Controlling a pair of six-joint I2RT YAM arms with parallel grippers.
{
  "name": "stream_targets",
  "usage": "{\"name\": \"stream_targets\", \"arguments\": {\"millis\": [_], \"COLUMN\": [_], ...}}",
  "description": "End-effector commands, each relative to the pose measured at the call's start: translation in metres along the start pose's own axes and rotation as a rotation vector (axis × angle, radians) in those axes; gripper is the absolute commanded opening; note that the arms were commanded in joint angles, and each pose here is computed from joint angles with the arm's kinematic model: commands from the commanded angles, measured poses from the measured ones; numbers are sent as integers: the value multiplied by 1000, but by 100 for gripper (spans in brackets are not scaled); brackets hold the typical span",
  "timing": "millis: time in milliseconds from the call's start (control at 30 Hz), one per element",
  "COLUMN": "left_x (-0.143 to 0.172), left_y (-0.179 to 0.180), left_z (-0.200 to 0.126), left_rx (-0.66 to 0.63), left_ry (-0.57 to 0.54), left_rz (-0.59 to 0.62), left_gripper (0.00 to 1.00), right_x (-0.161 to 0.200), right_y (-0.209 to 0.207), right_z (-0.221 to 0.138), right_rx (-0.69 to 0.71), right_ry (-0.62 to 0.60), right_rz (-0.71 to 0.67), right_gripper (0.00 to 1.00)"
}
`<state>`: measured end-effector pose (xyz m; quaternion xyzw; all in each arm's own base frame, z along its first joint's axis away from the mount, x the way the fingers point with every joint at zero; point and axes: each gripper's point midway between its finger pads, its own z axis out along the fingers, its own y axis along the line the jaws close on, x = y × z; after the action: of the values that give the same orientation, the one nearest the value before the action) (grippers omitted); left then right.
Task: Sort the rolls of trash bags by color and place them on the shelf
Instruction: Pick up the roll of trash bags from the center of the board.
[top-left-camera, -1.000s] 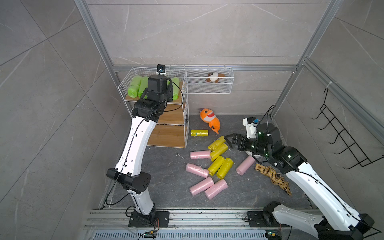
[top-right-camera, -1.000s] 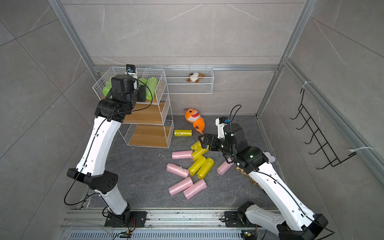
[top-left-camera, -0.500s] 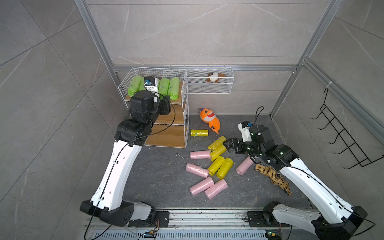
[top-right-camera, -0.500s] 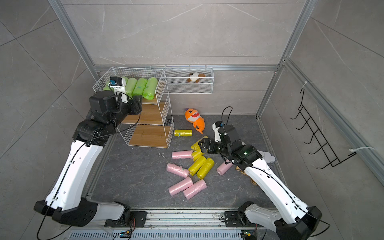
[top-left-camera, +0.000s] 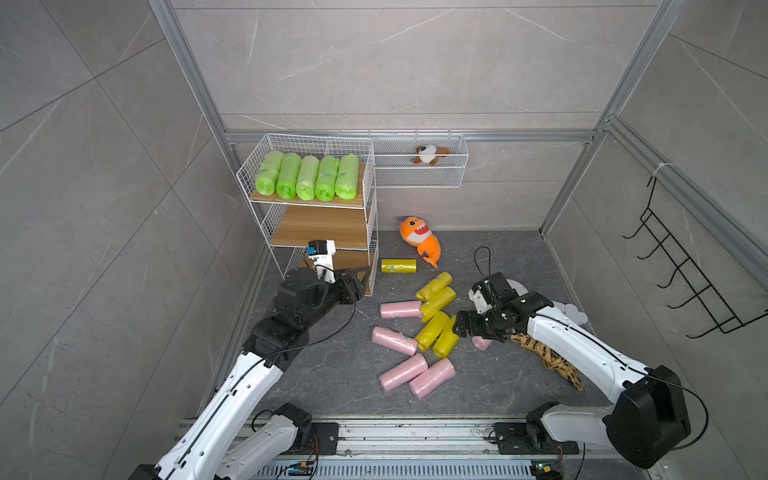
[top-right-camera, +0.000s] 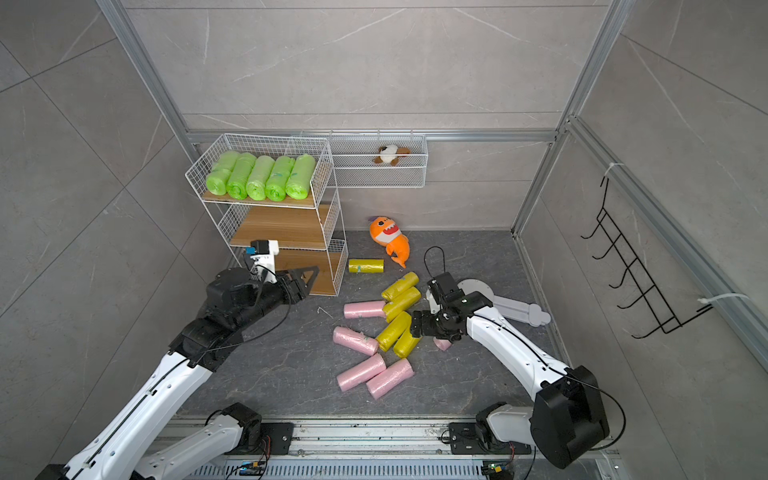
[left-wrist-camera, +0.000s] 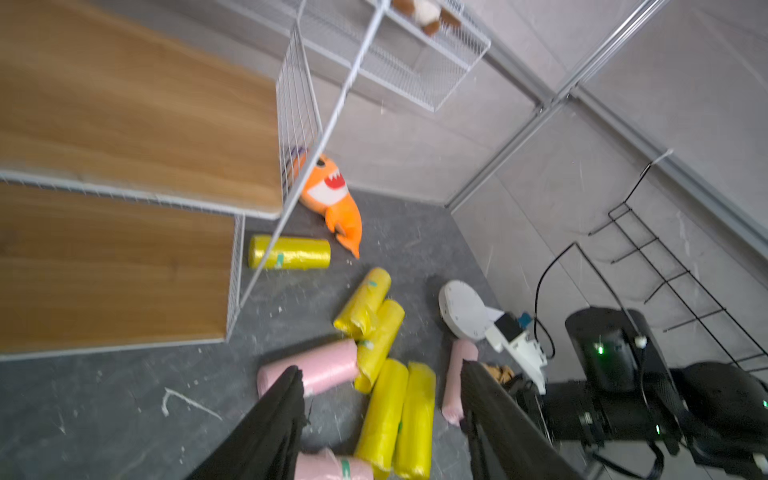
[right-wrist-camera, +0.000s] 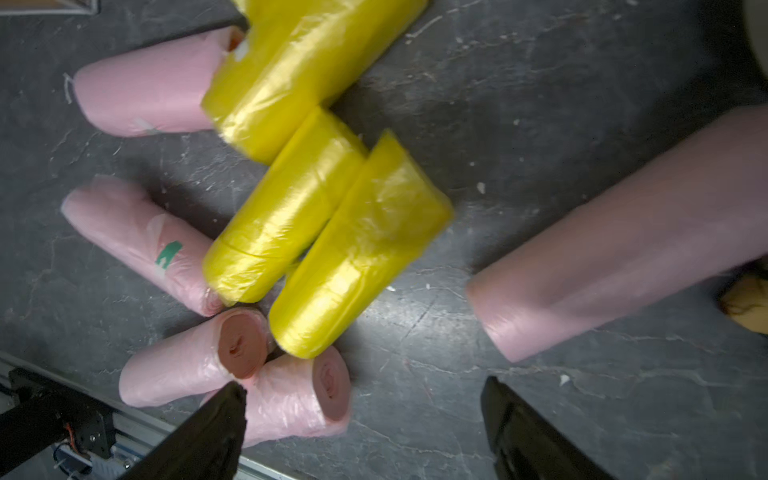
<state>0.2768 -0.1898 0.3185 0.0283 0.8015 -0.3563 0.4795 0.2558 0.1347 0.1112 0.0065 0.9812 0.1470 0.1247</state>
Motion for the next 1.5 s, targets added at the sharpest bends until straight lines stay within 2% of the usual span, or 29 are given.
{"name": "stream_targets", "arguments": {"millis": [0, 200, 333, 700, 933, 1067, 1233, 1333, 1467], "left_x": [5, 60, 83, 113, 121, 120, 112, 104, 89], "left_y": [-21, -33, -40, -48, -47, -49, -55, -62, -79], "left_z": [7, 48, 70, 99, 104, 104, 104, 104, 101], "left_rx": [86, 125, 134, 178, 174, 179, 194, 225, 268], "left_ry": [-39, 87, 160, 241, 262, 261, 229, 190, 94], "left_rz": [-40, -17, 21, 41, 42, 43, 23, -13, -52], "left_gripper": [63, 63, 64, 65, 65, 65, 65, 66, 70], "right_x": [4, -17, -32, -55, -52, -48, -57, -72, -95], "right_y": [-29, -85, -109, -115, -115, -108, -86, -64, -26], "right_z": [5, 12, 20, 54, 69, 54, 11, -24, -82], "right_rx": [56, 148, 147, 28, -2, -25, -115, -214, -433], "right_ry": [38, 48, 47, 85, 121, 84, -66, -175, -384], "right_rz": [65, 215, 298, 421, 451, 453, 442, 430, 445], "right_gripper": [92, 92, 92, 84, 68, 55, 47, 46, 45]}}
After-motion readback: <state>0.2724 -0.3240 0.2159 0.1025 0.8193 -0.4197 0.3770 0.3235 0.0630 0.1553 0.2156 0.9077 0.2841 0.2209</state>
